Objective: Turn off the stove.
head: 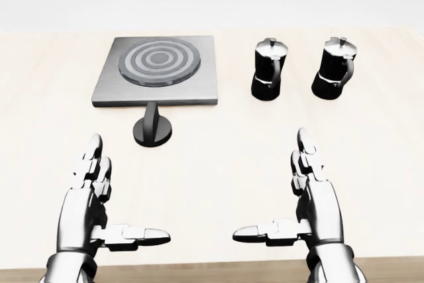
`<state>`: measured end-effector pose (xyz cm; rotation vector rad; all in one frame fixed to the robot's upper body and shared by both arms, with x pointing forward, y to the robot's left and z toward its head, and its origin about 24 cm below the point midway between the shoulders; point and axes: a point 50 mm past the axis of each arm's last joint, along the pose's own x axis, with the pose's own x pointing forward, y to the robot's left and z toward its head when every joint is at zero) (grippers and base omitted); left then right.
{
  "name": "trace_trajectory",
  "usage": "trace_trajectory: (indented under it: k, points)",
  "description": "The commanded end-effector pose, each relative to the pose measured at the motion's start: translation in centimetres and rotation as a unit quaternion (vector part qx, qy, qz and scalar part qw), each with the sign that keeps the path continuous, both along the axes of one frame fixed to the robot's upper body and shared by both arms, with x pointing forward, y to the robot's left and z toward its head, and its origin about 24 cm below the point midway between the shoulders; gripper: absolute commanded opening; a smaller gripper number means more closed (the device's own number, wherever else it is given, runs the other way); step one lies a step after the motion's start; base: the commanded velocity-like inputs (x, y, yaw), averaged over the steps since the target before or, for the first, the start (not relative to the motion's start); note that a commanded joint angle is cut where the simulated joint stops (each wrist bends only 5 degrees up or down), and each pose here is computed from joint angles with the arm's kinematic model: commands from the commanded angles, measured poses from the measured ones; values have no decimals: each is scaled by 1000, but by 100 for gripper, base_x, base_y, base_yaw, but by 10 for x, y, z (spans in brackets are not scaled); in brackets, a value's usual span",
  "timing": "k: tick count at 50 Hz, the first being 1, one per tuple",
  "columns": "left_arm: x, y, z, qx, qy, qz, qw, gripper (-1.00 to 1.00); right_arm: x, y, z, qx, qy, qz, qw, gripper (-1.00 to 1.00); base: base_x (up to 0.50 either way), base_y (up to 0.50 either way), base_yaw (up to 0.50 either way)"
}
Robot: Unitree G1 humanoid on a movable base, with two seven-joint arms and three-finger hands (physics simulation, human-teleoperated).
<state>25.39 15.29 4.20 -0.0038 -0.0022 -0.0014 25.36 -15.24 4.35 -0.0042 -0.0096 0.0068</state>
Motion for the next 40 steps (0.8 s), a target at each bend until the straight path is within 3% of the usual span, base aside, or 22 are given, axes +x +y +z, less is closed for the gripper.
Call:
trace_trajectory:
  k: [1, 7, 9, 10, 11, 12, 13, 15, 20, 24, 27, 40]
  points:
    - [0, 7, 2, -3, -5, 0, 1000, 100, 0, -7, 4, -2, -9, 7, 1000, 100, 0, 0, 0]
    - [1, 8, 17, -10, -19, 1, 1000, 100, 1, -7, 26, 15, -42, 13, 999, 100, 0, 0, 0]
    - [0, 8, 41, -10, -62, -6, 998, 100, -1, -8, 44, 24, -68, 10, 997, 100, 0, 0, 0]
    - [-2, 9, 68, -7, -119, -4, 993, 100, -4, -10, 65, 34, -115, 2, 993, 100, 0, 0, 0]
    - [-6, 11, 94, -14, -176, 0, 984, 100, -9, -11, 84, 50, -157, -2, 986, 100, 0, 0, 0]
    - [-14, 14, 125, -37, -246, -1, 969, 100, -15, -12, 104, 64, -202, -3, 977, 100, 0, 0, 0]
    - [-30, 20, 174, -65, -359, 4, 931, 100, -30, -14, 142, 82, -289, -1, 954, 100, 0, 0, 0]
    - [-31, 22, 184, -61, -378, 6, 924, 100, -36, -15, 156, 78, -321, -1, 944, 100, 0, 0, 0]
    - [-18, 21, 168, -70, -338, 12, 938, 100, -35, -15, 160, 81, -329, 7, 941, 100, 0, 0, 0]
    - [-22, 21, 171, -74, -347, 10, 935, 100, -33, -15, 155, 87, -319, 5, 944, 100, 0, 0, 0]
    - [-18, 22, 166, -70, -333, 11, 940, 100, -32, -15, 152, 84, -311, 3, 947, 100, 0, 0, 0]
    - [-14, 26, 163, -79, -323, 23, 943, 100, -33, -16, 153, 84, -313, 5, 946, 100, 0, 0, 0]
